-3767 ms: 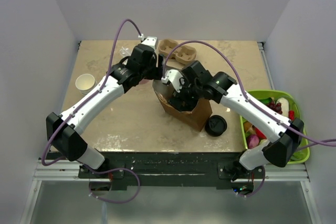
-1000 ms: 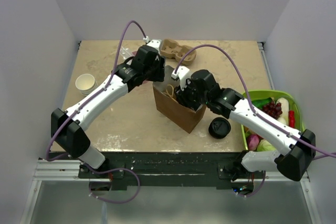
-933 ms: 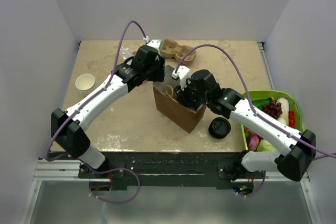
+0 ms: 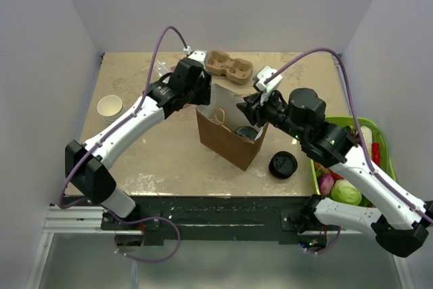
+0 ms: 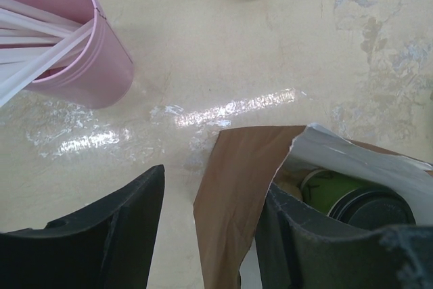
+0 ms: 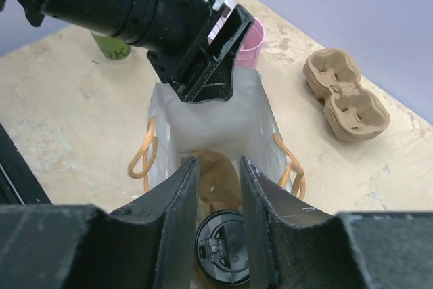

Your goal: Pack the takeout coffee

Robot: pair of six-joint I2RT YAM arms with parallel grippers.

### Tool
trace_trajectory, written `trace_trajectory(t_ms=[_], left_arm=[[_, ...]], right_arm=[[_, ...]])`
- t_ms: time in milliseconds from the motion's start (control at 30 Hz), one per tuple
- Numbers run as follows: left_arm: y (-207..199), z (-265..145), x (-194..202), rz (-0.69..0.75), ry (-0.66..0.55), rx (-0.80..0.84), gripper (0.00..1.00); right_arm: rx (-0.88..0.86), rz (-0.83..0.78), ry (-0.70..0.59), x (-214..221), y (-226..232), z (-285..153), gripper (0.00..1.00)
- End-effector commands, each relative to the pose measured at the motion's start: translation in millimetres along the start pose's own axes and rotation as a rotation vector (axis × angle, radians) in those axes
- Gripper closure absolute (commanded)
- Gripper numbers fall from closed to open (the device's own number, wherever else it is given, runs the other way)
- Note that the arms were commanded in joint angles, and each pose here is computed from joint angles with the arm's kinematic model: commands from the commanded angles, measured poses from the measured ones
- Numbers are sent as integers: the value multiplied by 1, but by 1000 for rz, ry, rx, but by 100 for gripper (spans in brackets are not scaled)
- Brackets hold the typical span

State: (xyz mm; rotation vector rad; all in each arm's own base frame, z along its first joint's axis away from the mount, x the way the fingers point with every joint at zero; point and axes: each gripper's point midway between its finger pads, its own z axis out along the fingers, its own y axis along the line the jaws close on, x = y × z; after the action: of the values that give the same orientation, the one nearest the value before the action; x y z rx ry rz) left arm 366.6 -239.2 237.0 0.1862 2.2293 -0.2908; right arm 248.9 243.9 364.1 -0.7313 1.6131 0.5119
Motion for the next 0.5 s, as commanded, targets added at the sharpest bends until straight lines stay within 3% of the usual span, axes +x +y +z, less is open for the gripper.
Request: trace_trajectory(t_ms=[0,67,200,233,467], left_arm=[[-1,-29,-35,-26,-112,8,42],[-1,-33,-38,-28,-123,9,42],[1,-42,-46,-36,-148,9,40],[1,-44,-48,-41,-155,12,39],[-4,-64,-59,-51,-199,56,33]], right_arm=[[64,61,-119,-40,-11,-19,60],[81,72,-131,-43,-14,-24,58],[96,133,-174,-53,-16,-37,43],[98,142,-182,-56,-16,-39,33],[114,153,-210,-62,-20,-53,11]])
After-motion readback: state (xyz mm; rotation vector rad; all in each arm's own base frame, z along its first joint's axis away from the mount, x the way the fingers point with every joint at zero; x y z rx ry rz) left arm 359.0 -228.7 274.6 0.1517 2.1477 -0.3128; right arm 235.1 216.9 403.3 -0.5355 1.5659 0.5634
